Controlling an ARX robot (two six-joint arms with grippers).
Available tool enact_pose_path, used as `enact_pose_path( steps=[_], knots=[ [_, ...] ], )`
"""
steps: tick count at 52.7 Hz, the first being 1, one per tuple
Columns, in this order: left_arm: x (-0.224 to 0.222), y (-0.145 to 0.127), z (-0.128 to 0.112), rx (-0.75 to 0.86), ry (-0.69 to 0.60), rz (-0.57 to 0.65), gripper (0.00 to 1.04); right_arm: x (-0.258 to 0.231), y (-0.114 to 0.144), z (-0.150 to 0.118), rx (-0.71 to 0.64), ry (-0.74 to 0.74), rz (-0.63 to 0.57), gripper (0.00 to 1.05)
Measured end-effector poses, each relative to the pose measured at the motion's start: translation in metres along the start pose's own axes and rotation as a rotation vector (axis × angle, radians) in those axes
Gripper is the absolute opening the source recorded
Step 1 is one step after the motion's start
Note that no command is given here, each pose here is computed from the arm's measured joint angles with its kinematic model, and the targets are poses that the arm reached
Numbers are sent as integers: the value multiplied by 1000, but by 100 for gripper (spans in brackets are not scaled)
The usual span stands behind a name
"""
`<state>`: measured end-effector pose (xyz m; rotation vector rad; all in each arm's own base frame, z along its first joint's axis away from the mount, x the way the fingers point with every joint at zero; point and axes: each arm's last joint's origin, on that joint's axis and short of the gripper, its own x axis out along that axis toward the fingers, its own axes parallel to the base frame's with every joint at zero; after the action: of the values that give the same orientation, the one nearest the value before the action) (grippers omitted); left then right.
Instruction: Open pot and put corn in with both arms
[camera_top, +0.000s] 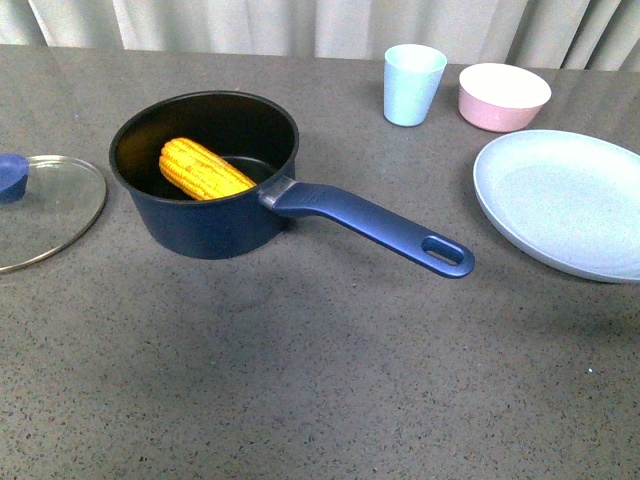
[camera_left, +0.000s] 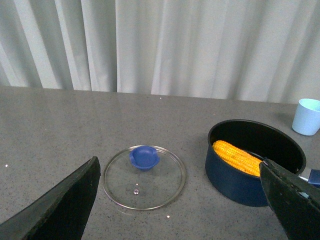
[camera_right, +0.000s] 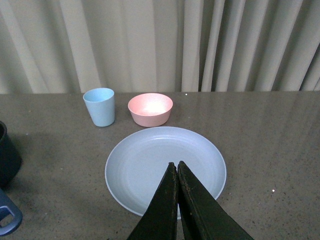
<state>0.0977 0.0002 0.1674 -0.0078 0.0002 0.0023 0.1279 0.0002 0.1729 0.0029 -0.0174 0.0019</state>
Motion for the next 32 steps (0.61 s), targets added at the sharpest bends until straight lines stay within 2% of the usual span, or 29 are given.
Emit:
enact_pose_path(
  steps=[32],
  knots=[
    [0,0,0,0,0,0,96,-16,0,2,0,-6,0,2]
  ],
)
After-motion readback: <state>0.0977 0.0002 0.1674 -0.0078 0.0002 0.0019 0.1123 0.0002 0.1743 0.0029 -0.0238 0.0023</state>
